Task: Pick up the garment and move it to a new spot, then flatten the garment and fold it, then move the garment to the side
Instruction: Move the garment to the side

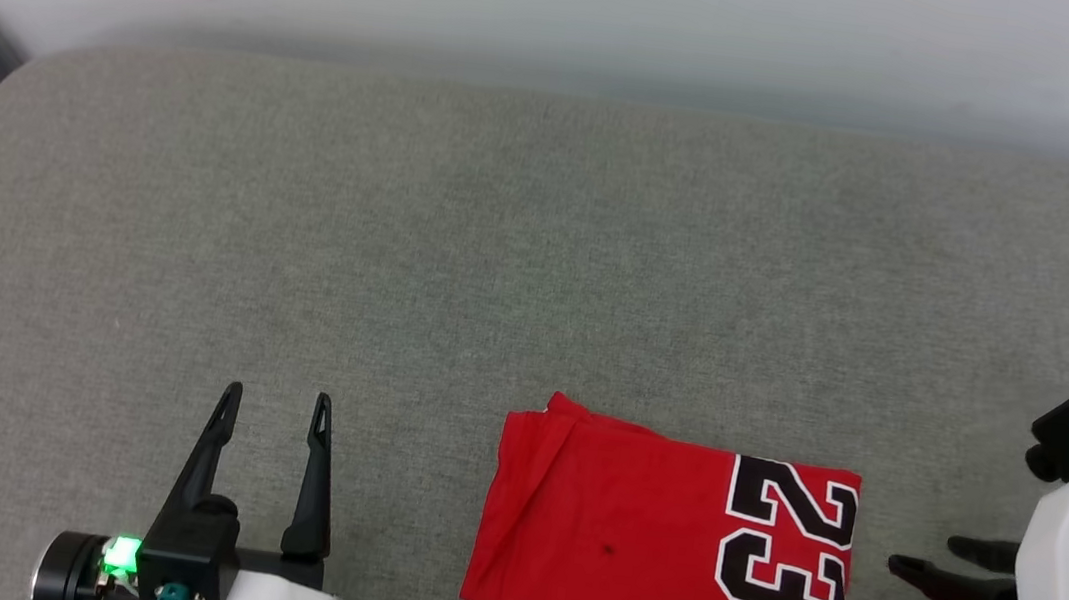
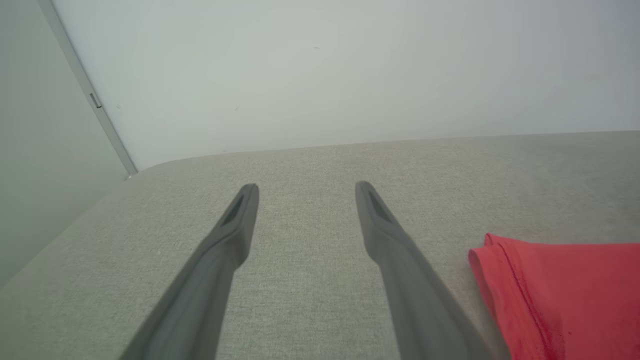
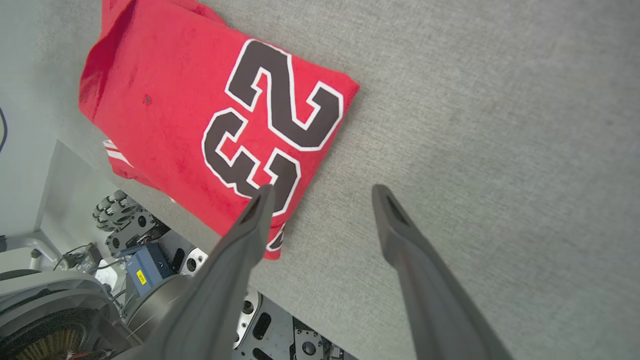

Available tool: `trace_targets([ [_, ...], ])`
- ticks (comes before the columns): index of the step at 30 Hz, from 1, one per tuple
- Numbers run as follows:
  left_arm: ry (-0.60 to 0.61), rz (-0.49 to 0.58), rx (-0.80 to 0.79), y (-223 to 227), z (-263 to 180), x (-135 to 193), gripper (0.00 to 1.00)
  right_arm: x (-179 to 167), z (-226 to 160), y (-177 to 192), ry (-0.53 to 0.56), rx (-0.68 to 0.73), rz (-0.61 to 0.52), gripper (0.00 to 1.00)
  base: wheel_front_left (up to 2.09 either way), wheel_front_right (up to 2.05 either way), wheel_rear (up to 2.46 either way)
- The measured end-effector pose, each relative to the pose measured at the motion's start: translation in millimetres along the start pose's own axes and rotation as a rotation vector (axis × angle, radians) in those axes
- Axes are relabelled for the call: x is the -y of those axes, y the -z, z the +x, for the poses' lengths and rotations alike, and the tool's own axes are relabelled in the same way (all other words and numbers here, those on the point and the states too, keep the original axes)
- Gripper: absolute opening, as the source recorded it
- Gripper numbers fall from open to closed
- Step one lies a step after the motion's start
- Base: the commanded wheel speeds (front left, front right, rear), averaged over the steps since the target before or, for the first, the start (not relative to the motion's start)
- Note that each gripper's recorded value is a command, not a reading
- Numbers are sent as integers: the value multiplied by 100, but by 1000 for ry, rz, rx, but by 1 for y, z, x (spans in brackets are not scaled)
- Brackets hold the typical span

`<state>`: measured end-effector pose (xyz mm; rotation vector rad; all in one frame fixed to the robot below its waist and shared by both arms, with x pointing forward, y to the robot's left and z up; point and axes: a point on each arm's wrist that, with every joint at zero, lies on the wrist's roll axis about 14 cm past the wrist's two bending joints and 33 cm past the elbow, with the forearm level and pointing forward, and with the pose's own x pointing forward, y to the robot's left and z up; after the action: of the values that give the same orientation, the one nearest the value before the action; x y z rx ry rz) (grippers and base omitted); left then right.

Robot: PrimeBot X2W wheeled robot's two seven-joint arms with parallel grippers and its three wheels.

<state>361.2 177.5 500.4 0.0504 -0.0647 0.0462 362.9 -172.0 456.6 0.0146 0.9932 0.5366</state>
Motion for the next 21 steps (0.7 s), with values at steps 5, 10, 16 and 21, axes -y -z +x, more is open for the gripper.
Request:
trace_targets([
  [5, -3, 1, -9, 5, 13, 0, 100, -8, 30, 19, -91, -96, 108, 100, 0, 0, 0],
  [10, -13, 6, -23, 12, 24, -4, 100, -21, 61, 26, -182, -139, 196, 100, 0, 0, 0],
  [16, -37, 17, -51, 23, 30, -11, 100, -41, 90, 32, -273, -191, 224, 100, 0, 0, 0],
  [21, -49, 21, -63, 27, 31, -15, 100, -47, 98, 36, -292, -219, 189, 38, 0, 0, 0],
])
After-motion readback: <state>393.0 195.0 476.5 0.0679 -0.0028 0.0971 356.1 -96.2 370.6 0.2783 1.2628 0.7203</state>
